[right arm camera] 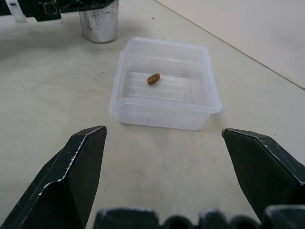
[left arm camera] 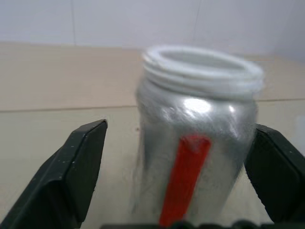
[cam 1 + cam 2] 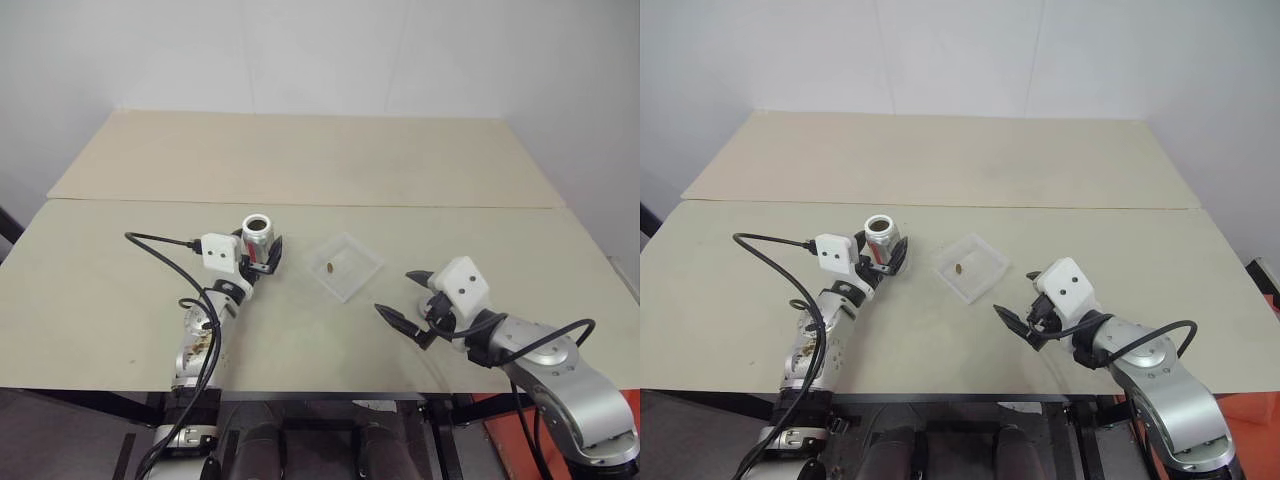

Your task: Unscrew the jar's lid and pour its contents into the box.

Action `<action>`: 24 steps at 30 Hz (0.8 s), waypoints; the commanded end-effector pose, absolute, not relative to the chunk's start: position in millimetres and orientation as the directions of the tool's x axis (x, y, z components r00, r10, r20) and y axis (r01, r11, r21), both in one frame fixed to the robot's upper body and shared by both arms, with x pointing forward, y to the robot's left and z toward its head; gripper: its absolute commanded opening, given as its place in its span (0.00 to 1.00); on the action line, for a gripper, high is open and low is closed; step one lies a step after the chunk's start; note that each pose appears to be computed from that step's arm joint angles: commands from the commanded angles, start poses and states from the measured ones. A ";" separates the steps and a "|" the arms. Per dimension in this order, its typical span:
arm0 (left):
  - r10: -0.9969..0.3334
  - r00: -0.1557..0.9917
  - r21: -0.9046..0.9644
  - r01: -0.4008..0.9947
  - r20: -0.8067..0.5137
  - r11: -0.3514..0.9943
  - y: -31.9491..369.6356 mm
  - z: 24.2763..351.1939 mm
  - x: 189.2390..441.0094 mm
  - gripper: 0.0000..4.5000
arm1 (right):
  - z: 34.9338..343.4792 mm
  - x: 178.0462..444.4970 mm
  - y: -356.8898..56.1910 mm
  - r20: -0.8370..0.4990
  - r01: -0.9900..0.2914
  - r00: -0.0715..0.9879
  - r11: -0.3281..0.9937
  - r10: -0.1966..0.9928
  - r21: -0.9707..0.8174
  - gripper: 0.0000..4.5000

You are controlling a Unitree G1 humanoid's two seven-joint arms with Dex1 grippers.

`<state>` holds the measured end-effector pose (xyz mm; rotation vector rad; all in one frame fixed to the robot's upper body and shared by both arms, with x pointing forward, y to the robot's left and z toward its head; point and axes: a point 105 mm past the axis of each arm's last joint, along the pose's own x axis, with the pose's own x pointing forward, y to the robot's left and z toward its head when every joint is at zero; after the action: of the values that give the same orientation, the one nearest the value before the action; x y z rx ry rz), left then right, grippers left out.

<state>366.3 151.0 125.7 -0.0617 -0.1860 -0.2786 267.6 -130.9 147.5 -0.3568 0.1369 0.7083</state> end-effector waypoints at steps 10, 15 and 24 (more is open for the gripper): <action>-0.276 0.947 -0.084 0.292 0.161 0.953 170.2 137.6 308.8 0.99 | 157.3 267.7 -126.7 -0.210 -0.668 0.743 0.684 0.636 -0.294 1.00; -0.484 0.871 -0.055 0.489 0.081 0.871 189.5 121.0 265.1 0.99 | 154.9 269.3 -131.1 -0.245 -0.688 0.725 0.657 0.644 -0.308 1.00; -0.741 0.671 0.113 0.740 -0.042 0.663 230.7 158.7 217.2 0.99 | 181.7 241.1 -187.6 -0.314 -0.822 0.537 0.402 0.783 -0.403 1.00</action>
<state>226.4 236.7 140.1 0.0964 0.0397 -0.7395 247.5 -183.2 165.6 -0.5200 0.1419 0.9647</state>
